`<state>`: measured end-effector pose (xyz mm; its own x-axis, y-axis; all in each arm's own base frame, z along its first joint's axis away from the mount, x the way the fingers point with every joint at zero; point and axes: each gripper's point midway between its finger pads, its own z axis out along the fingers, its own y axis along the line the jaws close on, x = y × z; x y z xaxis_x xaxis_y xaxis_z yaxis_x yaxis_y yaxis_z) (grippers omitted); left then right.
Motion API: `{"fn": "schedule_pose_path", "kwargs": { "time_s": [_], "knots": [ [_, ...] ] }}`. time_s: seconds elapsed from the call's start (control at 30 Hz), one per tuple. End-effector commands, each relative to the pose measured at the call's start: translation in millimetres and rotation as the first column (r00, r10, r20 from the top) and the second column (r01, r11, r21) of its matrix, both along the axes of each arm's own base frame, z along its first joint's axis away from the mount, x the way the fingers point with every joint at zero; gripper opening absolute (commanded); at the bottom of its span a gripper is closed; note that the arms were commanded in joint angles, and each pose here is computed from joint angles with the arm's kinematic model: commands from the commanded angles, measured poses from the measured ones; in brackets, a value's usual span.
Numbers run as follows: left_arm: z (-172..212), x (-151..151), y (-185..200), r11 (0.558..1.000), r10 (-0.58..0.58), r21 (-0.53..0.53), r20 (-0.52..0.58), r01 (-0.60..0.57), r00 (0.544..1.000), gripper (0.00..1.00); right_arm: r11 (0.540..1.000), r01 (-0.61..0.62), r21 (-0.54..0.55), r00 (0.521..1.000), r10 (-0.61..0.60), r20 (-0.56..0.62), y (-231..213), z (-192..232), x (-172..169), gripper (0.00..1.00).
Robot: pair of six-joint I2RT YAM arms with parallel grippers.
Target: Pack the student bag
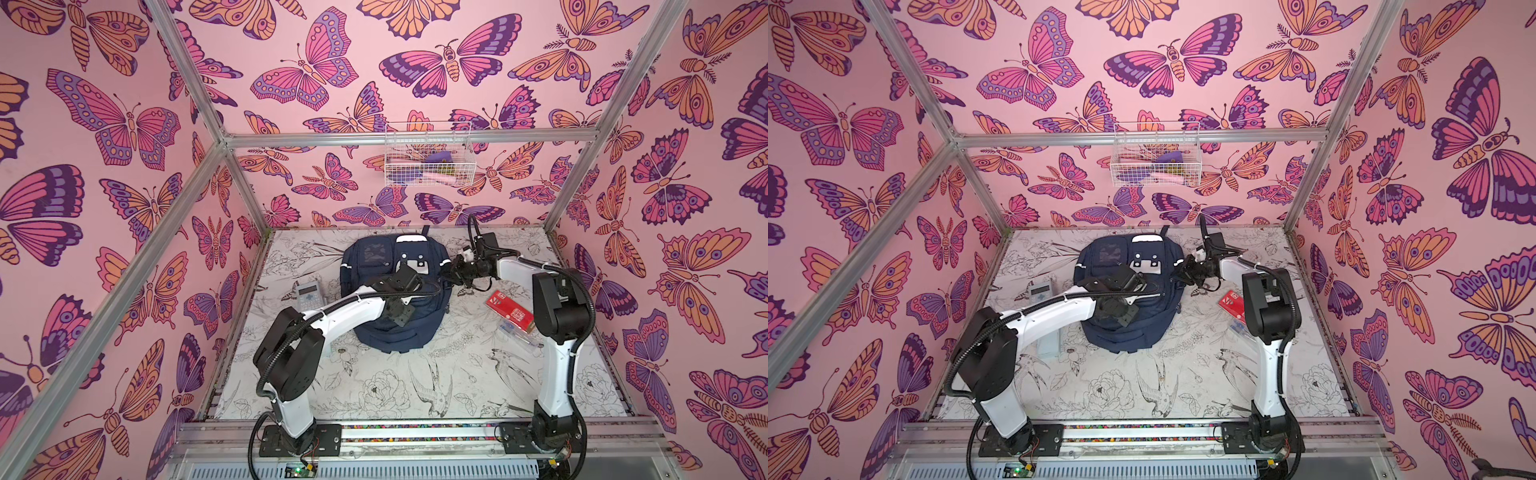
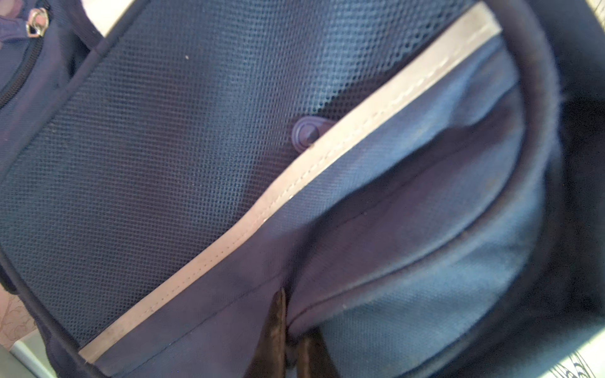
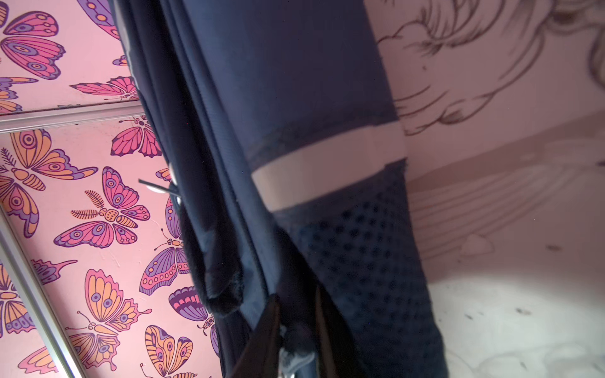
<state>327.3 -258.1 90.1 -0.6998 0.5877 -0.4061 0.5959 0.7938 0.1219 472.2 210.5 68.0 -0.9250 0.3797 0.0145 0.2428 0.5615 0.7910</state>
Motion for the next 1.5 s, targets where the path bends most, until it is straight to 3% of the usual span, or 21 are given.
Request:
{"fn": "schedule_pose_path", "kwargs": {
  "time_s": [0.0,0.37,0.57,0.73,0.83,1.07,1.17,1.3,1.4,1.47],
  "knots": [
    [0.9,-4.6,9.6,0.999,0.037,-0.008,-0.015,-0.038,0.999,0.0,1.0,-0.007,-0.013,1.0,0.008,0.029,-4.5,13.5,-4.8,0.16],
    [-4.3,-9.5,10.5,0.999,0.041,-0.013,-0.034,-0.042,0.999,0.0,0.996,-0.035,-0.082,0.992,0.045,0.121,-11.3,33.8,-6.8,0.01],
    [-4.5,-11.6,11.7,0.999,0.039,-0.014,-0.038,-0.039,0.999,0.0,0.975,-0.042,-0.22,0.985,0.076,0.152,-25.9,33.6,-10.5,0.12],
    [-6.3,-14.7,12.0,1.0,0.018,-0.012,-0.047,-0.019,0.999,0.0,0.964,-0.062,-0.259,0.985,0.101,0.14,-26.9,26.4,-14.0,0.11],
    [-5.4,-15.0,11.5,1.0,0.01,-0.013,-0.046,-0.011,0.999,0.0,0.954,-0.075,-0.289,0.983,0.119,0.139,-25.4,25.5,-17.0,0.19],
    [-5.1,-15.3,10.6,1.0,0.004,-0.016,-0.047,-0.005,0.999,0.0,0.943,-0.089,-0.322,0.981,0.14,0.136,-24.0,26.8,-19.1,0.21],
    [-5.1,-15.2,10.1,1.0,0.005,-0.017,-0.048,-0.006,0.999,0.0,0.943,-0.092,-0.319,0.98,0.143,0.141,-23.3,27.8,-18.4,0.15],
    [-6.0,-15.9,8.3,1.0,0.003,-0.025,-0.056,-0.004,0.998,0.0,0.942,-0.085,-0.324,0.978,0.141,0.153,-23.6,33.1,-17.9,0.14],
    [-6.4,-15.2,8.2,1.0,0.004,-0.023,-0.056,-0.005,0.998,0.0,0.944,-0.089,-0.317,0.976,0.146,0.161,-21.4,39.0,-20.4,0.02],
    [-4.6,-14.1,7.1,0.999,0.008,-0.036,-0.058,-0.01,0.998,0.0,0.945,-0.091,-0.315,0.972,0.153,0.18,-18.0,47.5,-23.4,0.0]
  ]
}}
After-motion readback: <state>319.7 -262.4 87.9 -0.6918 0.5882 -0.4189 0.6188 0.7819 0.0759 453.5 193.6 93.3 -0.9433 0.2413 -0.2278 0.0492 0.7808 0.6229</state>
